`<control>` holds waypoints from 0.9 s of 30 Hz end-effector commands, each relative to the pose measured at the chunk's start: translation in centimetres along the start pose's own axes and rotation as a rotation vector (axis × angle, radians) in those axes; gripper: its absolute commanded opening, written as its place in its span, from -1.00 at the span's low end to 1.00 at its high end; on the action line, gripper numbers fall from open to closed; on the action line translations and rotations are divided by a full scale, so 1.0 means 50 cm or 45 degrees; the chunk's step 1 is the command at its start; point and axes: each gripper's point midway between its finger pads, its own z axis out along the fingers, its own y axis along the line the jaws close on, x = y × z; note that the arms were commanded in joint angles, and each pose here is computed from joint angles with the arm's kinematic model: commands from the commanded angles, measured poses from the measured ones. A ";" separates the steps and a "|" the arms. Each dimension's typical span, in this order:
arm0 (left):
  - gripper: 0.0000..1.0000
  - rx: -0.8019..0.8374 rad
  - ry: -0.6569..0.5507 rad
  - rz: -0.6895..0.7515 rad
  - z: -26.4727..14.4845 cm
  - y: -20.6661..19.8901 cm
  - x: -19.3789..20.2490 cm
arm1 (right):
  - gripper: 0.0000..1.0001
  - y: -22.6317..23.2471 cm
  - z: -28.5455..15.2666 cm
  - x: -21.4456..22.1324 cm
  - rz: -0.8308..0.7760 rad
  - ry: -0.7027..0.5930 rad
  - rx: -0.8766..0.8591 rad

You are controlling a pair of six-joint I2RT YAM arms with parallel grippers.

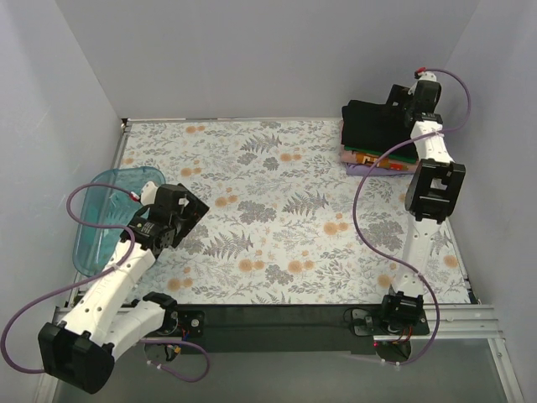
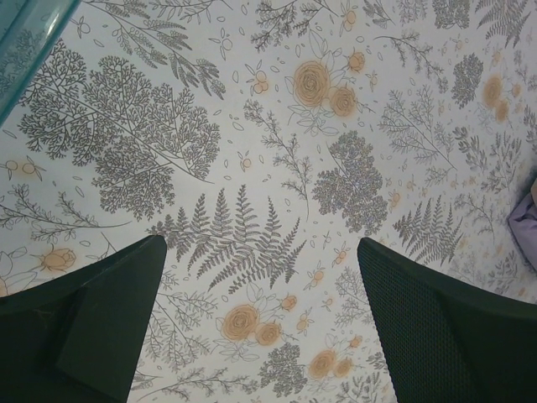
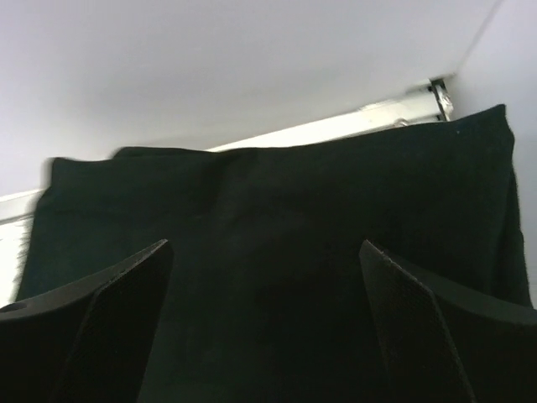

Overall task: Fold and stack the t-shirts
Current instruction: Neatly place the folded tshirt to the corner

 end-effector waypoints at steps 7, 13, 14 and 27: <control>0.96 0.064 -0.021 0.054 0.010 -0.054 -0.024 | 0.97 -0.056 0.081 -0.001 0.184 -0.138 -0.059; 0.96 0.064 -0.005 0.053 0.015 -0.055 -0.019 | 0.97 0.000 0.028 -0.071 0.226 -0.181 -0.277; 0.96 0.064 -0.003 0.051 0.014 -0.054 -0.018 | 0.97 0.008 0.014 -0.074 0.227 -0.176 -0.290; 0.96 0.081 0.016 0.019 -0.043 -0.025 -0.013 | 0.97 0.096 -0.375 -0.013 0.254 -0.236 -0.376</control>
